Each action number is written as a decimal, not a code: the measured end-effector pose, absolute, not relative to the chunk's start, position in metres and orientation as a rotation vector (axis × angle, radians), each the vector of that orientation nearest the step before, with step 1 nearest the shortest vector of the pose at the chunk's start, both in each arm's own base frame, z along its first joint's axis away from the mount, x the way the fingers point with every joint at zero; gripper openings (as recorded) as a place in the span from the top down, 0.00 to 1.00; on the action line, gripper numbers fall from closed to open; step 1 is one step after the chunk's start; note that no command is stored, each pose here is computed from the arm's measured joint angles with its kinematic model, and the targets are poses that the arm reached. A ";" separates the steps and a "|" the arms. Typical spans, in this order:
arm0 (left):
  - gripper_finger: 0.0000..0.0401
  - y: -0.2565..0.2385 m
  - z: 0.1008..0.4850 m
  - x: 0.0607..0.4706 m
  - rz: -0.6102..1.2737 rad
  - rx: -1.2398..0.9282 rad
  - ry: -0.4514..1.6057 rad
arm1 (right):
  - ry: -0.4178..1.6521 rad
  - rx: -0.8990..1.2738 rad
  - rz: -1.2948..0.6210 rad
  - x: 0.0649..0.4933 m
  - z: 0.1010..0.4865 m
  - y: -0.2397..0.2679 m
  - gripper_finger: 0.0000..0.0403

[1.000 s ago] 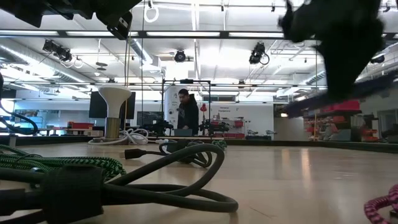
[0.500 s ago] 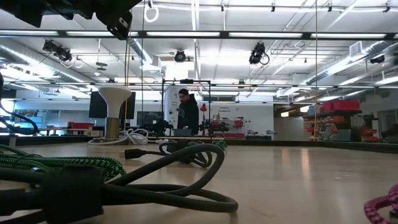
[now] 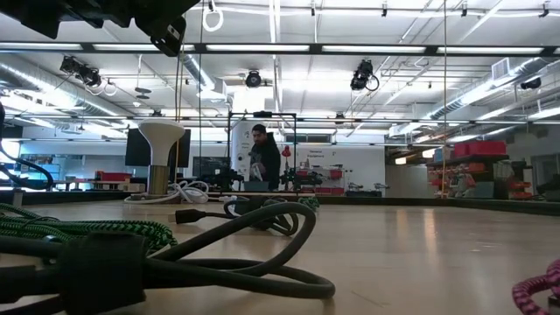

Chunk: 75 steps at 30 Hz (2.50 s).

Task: Pick & Place USB Port
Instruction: Put the black violet charger cable into the yellow bin, then put the black green charger cable into the yellow bin

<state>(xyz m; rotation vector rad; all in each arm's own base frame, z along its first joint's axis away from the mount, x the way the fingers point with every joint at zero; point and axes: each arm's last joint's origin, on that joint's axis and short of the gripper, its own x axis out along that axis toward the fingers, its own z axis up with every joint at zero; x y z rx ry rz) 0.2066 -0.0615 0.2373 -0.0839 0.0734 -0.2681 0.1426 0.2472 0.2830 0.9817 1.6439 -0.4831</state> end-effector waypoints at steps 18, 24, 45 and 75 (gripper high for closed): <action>0.65 -0.062 0.237 0.207 -0.268 -0.083 0.078 | 1.533 0.951 -0.739 0.139 0.252 0.262 0.98; 0.65 -0.062 0.237 0.207 -0.268 -0.083 0.078 | 1.470 0.941 -0.730 0.141 0.251 0.261 0.98; 0.65 -0.062 0.237 0.207 -0.268 -0.084 0.078 | 1.481 0.938 -0.706 0.149 0.238 0.271 0.97; 0.65 -0.061 0.237 0.207 -0.267 -0.084 0.078 | 1.528 0.940 -0.604 0.161 0.205 0.260 0.68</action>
